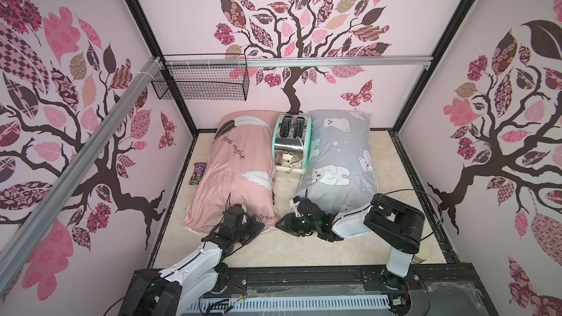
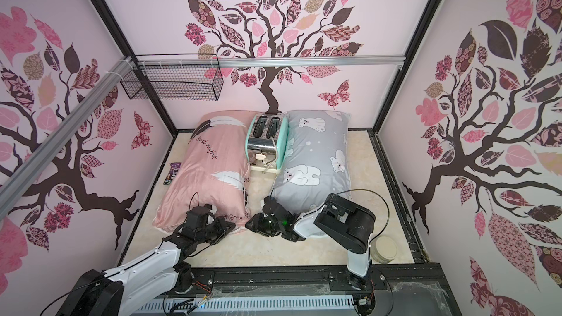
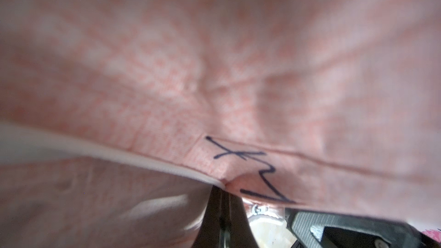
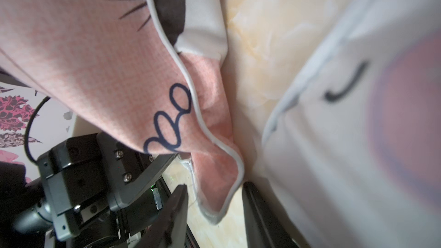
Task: Zip up pillowcases
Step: Pick up the pillowcase from the center of the board.
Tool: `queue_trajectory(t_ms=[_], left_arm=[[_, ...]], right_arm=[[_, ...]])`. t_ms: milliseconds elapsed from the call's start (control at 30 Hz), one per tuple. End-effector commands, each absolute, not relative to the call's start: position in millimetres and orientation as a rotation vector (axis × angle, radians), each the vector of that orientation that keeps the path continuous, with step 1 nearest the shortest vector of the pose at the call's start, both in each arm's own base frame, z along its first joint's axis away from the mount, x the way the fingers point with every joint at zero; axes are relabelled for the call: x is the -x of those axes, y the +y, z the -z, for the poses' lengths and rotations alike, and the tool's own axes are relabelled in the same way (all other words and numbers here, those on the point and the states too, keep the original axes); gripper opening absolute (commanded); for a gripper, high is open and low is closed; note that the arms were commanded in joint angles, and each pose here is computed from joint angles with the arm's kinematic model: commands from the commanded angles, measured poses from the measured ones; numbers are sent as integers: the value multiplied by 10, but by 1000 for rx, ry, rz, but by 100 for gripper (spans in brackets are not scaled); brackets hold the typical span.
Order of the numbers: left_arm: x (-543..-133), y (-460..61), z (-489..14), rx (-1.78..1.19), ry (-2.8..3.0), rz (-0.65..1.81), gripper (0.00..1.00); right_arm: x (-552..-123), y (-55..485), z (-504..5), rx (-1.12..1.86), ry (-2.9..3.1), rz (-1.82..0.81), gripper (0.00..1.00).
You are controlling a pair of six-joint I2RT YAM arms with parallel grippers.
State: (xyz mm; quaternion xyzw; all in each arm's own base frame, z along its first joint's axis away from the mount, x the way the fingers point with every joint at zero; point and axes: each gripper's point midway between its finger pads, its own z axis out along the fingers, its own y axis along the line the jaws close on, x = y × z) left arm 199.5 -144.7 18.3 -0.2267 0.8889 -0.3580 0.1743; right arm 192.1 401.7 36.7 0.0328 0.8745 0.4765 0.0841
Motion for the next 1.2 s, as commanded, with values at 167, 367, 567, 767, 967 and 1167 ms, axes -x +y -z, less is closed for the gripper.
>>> queue_trajectory(t_ms=[167, 367, 567, 767, 967, 1167], left_arm=[[-1944, -1396, -109, 689, 2537, 987, 0], [-1949, -1447, -156, 696, 2516, 1026, 0], [-1963, -1580, -522, 577, 2486, 1068, 26], [-1994, -1766, -1039, 483, 2396, 1203, 31], [-2056, -2168, -1232, 413, 2335, 1440, 29], [-2178, -2235, -1222, 414, 2304, 1455, 31]], right_arm=[[-2026, 4105, -387, -128, 2586, -1382, 36], [-2043, 4019, -355, -41, 2607, -1274, 14], [-2136, 3805, -615, 240, 2553, -1035, 0], [-2248, 3498, -858, 532, 2467, -691, 0], [-2283, 3373, -1336, 755, 2272, -562, 0], [-2196, 3432, -1312, 804, 2312, -715, 0]])
